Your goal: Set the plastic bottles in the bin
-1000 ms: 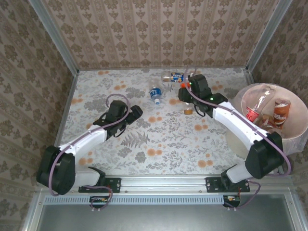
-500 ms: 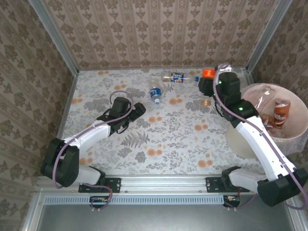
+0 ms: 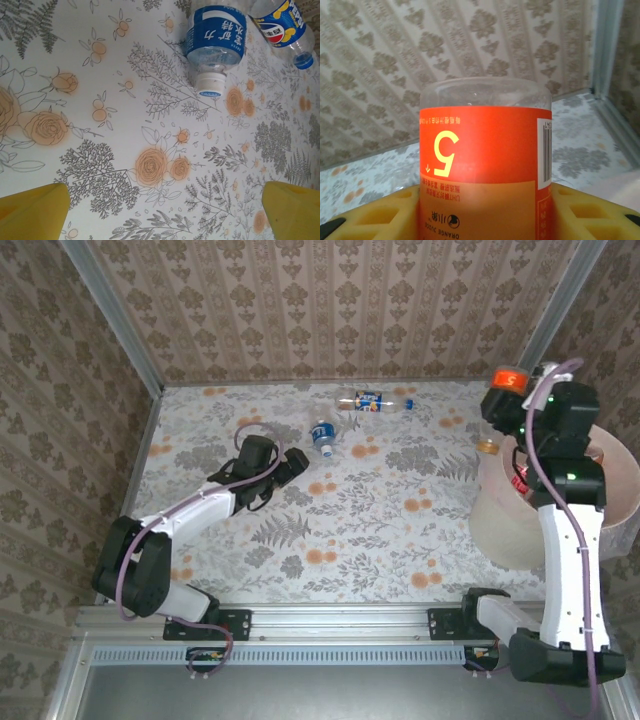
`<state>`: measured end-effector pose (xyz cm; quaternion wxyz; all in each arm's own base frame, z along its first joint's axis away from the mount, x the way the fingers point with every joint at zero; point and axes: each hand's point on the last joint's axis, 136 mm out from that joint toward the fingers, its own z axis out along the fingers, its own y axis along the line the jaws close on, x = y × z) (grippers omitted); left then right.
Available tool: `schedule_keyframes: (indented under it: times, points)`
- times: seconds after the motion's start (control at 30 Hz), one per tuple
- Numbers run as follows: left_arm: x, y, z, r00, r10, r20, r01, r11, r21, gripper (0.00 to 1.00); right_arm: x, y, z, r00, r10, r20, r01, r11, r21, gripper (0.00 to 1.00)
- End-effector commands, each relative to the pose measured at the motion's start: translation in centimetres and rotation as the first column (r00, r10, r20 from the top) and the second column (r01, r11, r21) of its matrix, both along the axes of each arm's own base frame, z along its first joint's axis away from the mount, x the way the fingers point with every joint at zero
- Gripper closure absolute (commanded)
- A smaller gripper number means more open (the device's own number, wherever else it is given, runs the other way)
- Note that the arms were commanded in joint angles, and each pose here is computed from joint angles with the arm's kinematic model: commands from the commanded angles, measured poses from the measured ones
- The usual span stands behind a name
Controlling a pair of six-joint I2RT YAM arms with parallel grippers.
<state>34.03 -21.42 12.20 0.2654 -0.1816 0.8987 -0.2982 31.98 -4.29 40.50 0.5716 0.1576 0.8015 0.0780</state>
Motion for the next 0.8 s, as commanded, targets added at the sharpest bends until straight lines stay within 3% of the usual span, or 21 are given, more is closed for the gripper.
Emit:
schedule_keyframes:
  times: [0.0,0.2,0.5,0.6,0.7,0.77]
  points:
    - [0.5,-1.1,0.9,1.0,-0.02,0.003,0.02,0.999,-0.028,0.0,-2.2,-0.9,-0.9,0.996,0.007,-0.085,-0.003,0.999,0.039,0.58]
    - [0.9,-1.8,1.1,0.999,-0.041,0.001,0.041,0.999,-0.033,0.0,-3.6,-4.0,-1.5,0.988,-0.091,-0.122,0.093,0.996,0.007,0.56]
    - [1.1,-2.3,1.2,0.998,-0.06,-0.004,0.06,0.998,-0.035,0.0,-2.7,-7.6,-1.9,0.985,-0.149,-0.085,0.13,0.973,-0.191,0.52]
    - [1.3,-2.3,1.0,0.998,-0.059,-0.007,0.059,0.998,-0.035,0.0,-2.7,-7.0,-3.6,0.988,-0.104,-0.113,0.08,0.976,-0.2,0.44]
    - [1.4,-2.5,0.9,0.998,-0.06,-0.012,0.06,0.997,-0.038,0.0,-3.3,-5.9,-4.0,0.992,-0.071,-0.101,0.051,0.981,-0.188,0.23]
    - [1.5,-2.7,0.9,0.998,-0.063,-0.014,0.063,0.997,-0.041,0.0,-3.9,-6.5,-3.9,0.989,-0.119,-0.089,0.101,0.976,-0.191,0.12]
